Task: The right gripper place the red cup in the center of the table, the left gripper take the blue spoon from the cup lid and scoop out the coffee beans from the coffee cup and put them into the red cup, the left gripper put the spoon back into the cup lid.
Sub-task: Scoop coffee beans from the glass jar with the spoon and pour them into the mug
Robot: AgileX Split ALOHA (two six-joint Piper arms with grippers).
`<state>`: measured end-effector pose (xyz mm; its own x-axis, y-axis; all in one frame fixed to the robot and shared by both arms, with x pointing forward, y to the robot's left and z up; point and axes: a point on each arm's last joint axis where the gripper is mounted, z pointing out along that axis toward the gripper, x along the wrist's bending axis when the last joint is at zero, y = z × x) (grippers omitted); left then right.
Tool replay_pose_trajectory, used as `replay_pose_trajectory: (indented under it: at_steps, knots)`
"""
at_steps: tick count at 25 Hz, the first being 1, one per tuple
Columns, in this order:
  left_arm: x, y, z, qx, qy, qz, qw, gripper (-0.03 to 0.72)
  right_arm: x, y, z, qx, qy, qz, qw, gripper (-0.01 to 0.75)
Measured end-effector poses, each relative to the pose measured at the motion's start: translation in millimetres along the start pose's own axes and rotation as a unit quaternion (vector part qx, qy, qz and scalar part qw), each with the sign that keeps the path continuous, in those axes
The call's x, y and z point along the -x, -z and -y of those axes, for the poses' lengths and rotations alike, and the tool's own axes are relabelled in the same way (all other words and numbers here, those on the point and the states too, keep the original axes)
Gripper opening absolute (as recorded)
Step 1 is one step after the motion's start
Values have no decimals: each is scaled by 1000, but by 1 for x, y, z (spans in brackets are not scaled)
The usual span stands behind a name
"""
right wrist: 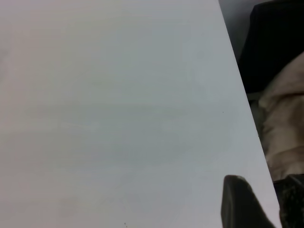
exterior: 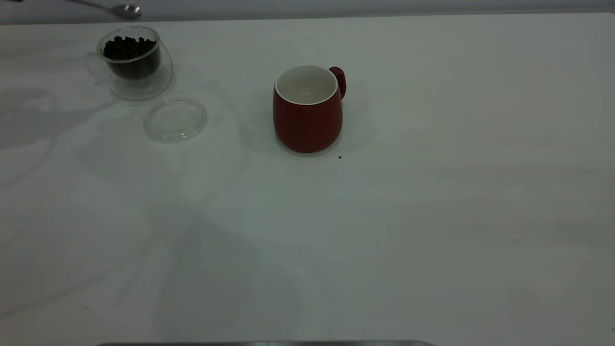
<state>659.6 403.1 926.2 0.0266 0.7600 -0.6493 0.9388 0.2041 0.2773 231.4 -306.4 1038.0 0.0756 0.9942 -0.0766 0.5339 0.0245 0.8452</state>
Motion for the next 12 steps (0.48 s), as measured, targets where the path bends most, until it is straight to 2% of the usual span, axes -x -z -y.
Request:
replay_pose_trajectory:
  at_steps: [4,12]
  knots:
    - [-6,0,0,-7,3,-28,1000,123,0,0,0,0,0,0,1000,244]
    - [-28,-22,3,-6,41,-31,999,123,0,0,0,0,0,0,1000,244]
